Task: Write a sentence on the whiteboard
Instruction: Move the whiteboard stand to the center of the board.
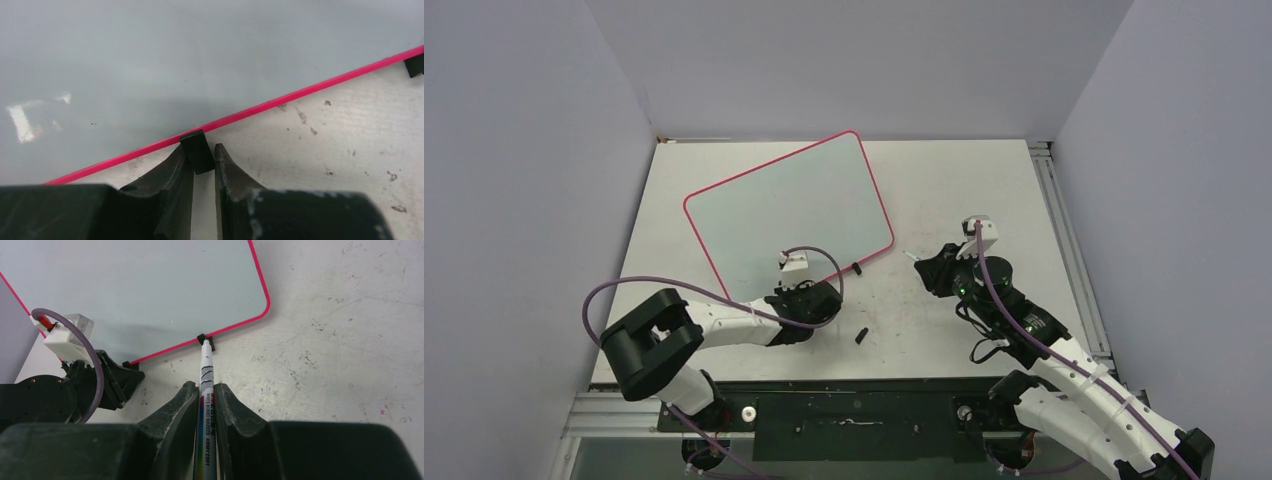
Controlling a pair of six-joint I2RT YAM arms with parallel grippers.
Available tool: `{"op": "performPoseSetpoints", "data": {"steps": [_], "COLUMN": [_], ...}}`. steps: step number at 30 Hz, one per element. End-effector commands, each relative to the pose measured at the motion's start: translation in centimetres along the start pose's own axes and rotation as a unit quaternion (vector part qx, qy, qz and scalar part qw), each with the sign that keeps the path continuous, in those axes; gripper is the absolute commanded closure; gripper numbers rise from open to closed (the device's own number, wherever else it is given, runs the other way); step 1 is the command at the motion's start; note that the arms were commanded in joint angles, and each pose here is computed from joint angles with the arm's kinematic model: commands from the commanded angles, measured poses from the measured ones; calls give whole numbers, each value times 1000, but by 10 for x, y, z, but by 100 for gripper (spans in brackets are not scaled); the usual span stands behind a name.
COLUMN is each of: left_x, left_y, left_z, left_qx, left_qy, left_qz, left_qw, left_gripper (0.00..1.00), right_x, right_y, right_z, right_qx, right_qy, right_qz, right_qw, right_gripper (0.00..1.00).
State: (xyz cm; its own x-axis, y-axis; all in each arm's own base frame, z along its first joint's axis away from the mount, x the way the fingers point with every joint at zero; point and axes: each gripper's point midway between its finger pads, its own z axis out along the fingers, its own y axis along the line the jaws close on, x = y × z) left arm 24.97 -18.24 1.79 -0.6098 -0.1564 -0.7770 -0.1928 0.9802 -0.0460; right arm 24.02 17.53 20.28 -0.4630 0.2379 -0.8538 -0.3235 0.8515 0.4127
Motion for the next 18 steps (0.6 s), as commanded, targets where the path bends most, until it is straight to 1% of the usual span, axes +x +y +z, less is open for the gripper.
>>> {"op": "performPoseSetpoints", "data": {"steps": [1, 11, 18], "left_x": [10, 35, 42], "left_y": [-24, -65, -91], "left_z": [-14, -29, -42], "left_qx": [44, 86, 108], "left_qy": [4, 16, 19], "left_qz": [7, 27, 38], "left_qw": [999, 996, 993], "left_gripper": [100, 100, 100], "right_x": [-15, -20, -22], "right_y": [4, 1, 1], "right_z": [-1, -7, -10], "right_qx": [-5, 5, 7], "right_qy": [-27, -34, -38], "right_qz": [3, 5, 8], "right_qw": [1000, 999, 999], "right_gripper": [95, 95, 95]}}
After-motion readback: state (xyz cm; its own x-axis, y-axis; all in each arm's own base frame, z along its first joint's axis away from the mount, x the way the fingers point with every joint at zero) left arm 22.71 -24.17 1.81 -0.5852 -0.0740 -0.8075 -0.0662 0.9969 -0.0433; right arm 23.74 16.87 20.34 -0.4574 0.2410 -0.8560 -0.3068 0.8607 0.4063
